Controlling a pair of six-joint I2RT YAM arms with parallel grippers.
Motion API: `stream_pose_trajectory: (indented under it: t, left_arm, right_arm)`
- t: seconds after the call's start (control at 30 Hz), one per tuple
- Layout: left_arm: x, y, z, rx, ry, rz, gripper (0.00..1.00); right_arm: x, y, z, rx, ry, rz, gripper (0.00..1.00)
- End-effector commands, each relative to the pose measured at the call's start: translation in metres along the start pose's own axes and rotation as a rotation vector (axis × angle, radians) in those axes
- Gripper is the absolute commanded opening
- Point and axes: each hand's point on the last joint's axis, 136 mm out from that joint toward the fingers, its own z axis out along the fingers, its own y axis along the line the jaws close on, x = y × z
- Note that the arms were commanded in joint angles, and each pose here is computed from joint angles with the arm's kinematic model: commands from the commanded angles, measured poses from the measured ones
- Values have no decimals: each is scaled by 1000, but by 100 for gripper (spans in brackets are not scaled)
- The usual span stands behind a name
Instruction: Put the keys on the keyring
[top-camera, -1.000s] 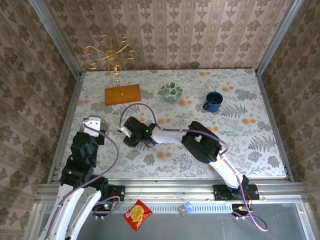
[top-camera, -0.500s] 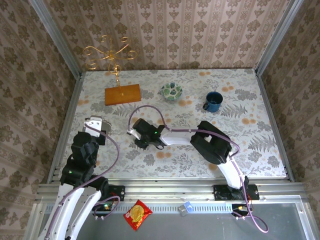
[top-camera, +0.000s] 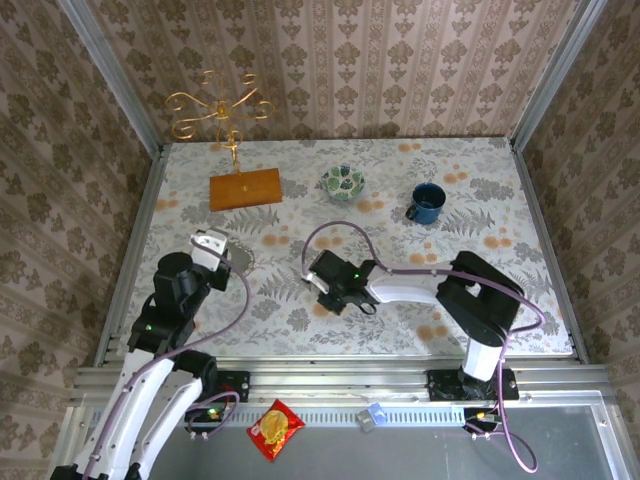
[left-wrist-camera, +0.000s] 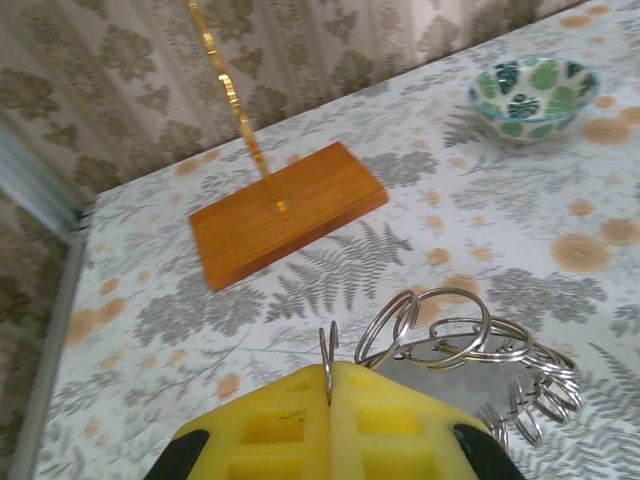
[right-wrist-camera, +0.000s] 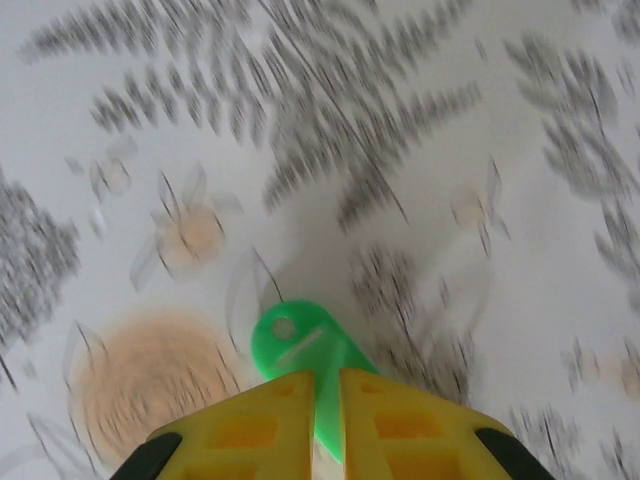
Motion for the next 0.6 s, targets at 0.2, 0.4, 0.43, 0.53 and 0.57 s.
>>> stream_pose_trajectory:
  t: [0.2,0.4,0.43,0.53,0.57]
  left_arm:
    - [-33,-31,6,192,-125,27,0]
    - [-40,-45,6,271,-153,28,0]
    - [-40,-47,6,280,-153,29,0]
    - [-42,-52,6,301,-158,32,0]
    - [-42,-53,6,306,-159,33,0]
  right_arm:
    - [22,-31,-53,120,-16,286,23]
    - [35,-53,-77,125,51,875,28]
    - [34,-49,-76,77,62,961,29]
    - [27,-43,-72,-29,33,1160,30]
    - [23,-42,-72,-47,13,1196,30]
